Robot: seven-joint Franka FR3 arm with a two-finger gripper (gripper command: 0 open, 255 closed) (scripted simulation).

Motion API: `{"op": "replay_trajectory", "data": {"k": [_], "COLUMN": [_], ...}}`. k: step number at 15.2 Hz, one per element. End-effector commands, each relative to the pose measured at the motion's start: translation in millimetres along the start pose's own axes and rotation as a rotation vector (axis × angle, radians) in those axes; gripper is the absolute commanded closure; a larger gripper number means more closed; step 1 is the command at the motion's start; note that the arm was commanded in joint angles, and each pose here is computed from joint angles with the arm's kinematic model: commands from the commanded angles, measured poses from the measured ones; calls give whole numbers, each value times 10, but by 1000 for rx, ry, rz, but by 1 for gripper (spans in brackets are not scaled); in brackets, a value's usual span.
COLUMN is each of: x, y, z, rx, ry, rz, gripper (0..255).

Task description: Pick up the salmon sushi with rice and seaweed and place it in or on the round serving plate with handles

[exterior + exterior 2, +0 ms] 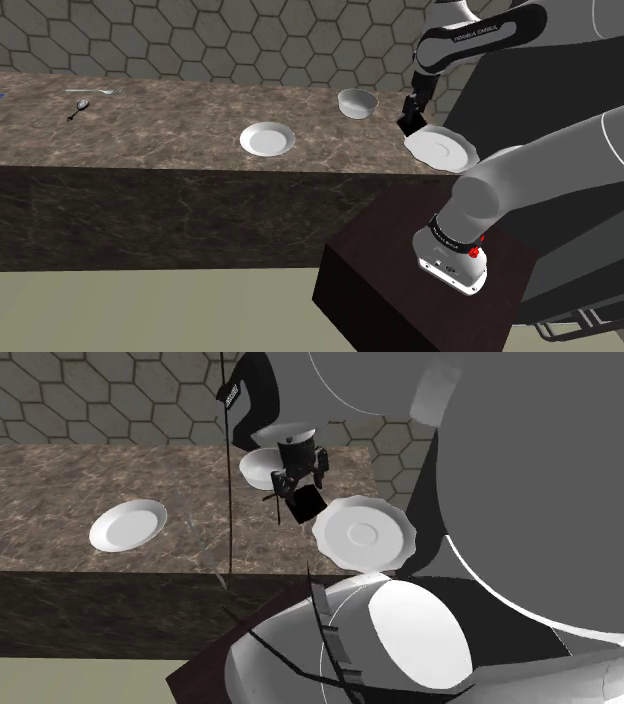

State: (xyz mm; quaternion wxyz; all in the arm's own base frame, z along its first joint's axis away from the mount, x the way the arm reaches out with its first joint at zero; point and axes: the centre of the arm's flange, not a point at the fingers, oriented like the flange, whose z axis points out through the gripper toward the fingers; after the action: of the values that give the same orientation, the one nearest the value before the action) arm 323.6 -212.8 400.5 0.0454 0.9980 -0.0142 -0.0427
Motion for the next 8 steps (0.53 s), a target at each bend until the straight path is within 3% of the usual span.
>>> {"op": "replay_trajectory", "data": {"k": [1, 8], "x": [-180, -834], "y": [174, 826], "z": [7, 26], "rx": [0, 0], "ry": [0, 0], "rz": [-1, -1], "gripper": [255, 255]}}
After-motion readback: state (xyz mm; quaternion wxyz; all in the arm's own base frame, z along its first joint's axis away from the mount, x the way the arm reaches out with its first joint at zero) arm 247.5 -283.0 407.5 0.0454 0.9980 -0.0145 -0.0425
